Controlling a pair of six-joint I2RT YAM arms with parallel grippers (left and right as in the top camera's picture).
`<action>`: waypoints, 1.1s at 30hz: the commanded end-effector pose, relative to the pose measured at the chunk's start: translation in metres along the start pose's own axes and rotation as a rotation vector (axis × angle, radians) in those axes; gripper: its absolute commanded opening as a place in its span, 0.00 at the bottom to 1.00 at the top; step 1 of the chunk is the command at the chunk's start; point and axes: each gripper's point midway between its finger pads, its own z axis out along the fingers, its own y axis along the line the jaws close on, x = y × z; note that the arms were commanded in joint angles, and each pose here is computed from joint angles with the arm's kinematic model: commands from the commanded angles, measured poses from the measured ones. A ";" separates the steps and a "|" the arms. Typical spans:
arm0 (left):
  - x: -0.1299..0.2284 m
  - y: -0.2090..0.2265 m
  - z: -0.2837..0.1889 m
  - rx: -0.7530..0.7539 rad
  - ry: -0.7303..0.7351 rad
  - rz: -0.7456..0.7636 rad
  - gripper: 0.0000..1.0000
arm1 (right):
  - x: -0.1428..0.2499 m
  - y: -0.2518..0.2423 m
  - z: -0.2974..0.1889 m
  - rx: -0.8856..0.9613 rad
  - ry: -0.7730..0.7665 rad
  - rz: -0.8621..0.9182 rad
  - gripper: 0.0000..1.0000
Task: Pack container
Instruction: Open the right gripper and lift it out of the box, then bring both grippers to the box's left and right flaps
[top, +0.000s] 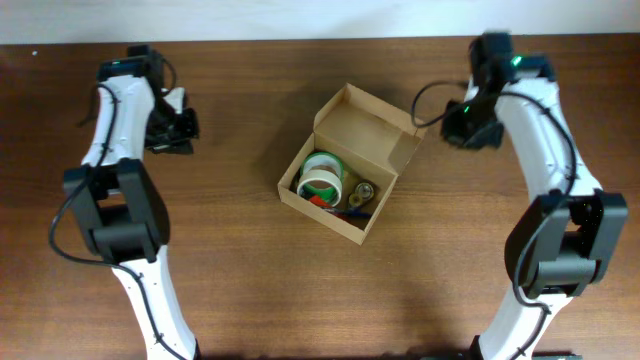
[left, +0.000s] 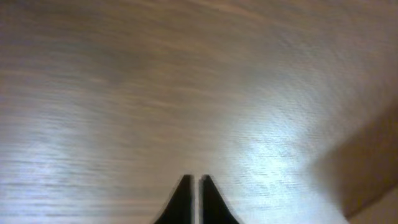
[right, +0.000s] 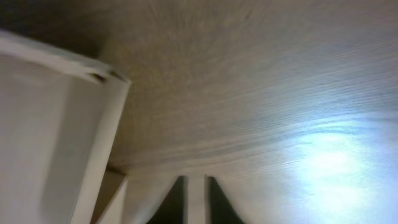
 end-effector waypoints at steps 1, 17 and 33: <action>0.005 -0.024 -0.003 -0.002 0.007 0.116 0.02 | 0.017 0.009 0.024 -0.070 0.048 0.076 0.04; -0.032 -0.059 -0.050 -0.008 -0.167 0.218 0.01 | -0.032 0.094 0.036 -0.503 -0.151 0.053 0.04; -0.029 -0.059 -0.052 -0.009 -0.156 0.219 0.02 | -0.040 0.144 0.056 -0.695 -0.141 0.017 0.03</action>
